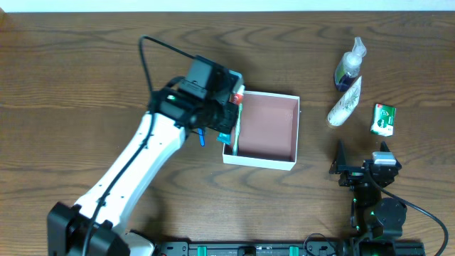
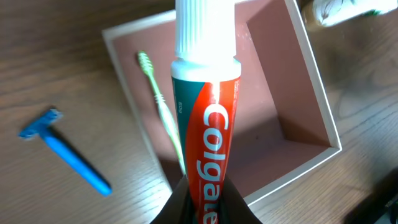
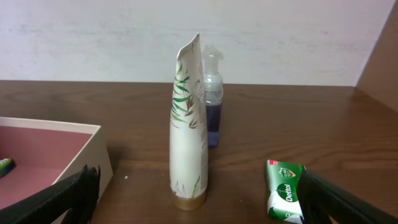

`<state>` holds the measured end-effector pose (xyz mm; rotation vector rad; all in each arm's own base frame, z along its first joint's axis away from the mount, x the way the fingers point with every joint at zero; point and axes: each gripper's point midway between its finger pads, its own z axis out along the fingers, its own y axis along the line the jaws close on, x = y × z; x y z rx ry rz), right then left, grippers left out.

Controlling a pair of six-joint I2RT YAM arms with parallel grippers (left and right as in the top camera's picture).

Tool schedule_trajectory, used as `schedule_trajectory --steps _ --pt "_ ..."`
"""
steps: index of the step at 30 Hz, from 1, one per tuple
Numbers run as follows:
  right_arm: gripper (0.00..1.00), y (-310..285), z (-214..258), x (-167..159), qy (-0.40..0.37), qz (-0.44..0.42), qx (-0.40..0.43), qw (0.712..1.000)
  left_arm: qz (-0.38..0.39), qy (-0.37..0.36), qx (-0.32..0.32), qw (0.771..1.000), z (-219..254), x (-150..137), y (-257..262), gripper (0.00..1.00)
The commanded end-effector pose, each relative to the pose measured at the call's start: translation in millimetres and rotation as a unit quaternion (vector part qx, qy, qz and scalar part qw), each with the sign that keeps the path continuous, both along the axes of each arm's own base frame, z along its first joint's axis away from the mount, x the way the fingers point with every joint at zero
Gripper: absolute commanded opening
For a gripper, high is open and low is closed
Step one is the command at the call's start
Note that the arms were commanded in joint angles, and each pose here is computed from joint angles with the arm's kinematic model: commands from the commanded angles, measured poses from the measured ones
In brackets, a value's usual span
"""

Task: Pack container
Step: 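Lift the toothpaste and carry it into the box, then lower the toothpaste beside the toothbrush and open the gripper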

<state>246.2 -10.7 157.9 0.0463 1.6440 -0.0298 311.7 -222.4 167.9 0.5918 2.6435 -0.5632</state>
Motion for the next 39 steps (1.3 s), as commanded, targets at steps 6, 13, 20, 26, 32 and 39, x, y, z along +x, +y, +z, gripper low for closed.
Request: schedule_trajectory --steps 6,13,20,26,32,39 --pt "0.99 3 -1 0 0.000 0.008 -0.007 1.000 0.026 0.028 0.009 0.999 -25 7 -18 0.11" --pt "0.99 3 -1 0 0.000 0.008 -0.007 1.000 0.047 0.059 0.016 0.997 -51 12 -23 0.11" --pt "0.99 3 -1 0 0.000 0.008 -0.007 1.000 0.072 0.079 0.031 0.994 -67 14 -21 0.11" --pt "0.99 3 -1 0 0.000 0.008 -0.007 1.000 0.087 0.066 0.061 0.992 -72 12 -19 0.11" --pt "0.99 3 -1 0 0.000 0.008 -0.007 1.000 0.097 0.048 0.091 0.990 -75 9 -22 0.13" --pt "0.99 3 -1 0 0.000 0.008 -0.007 1.000 0.106 0.047 0.117 0.986 -88 13 -15 0.15"
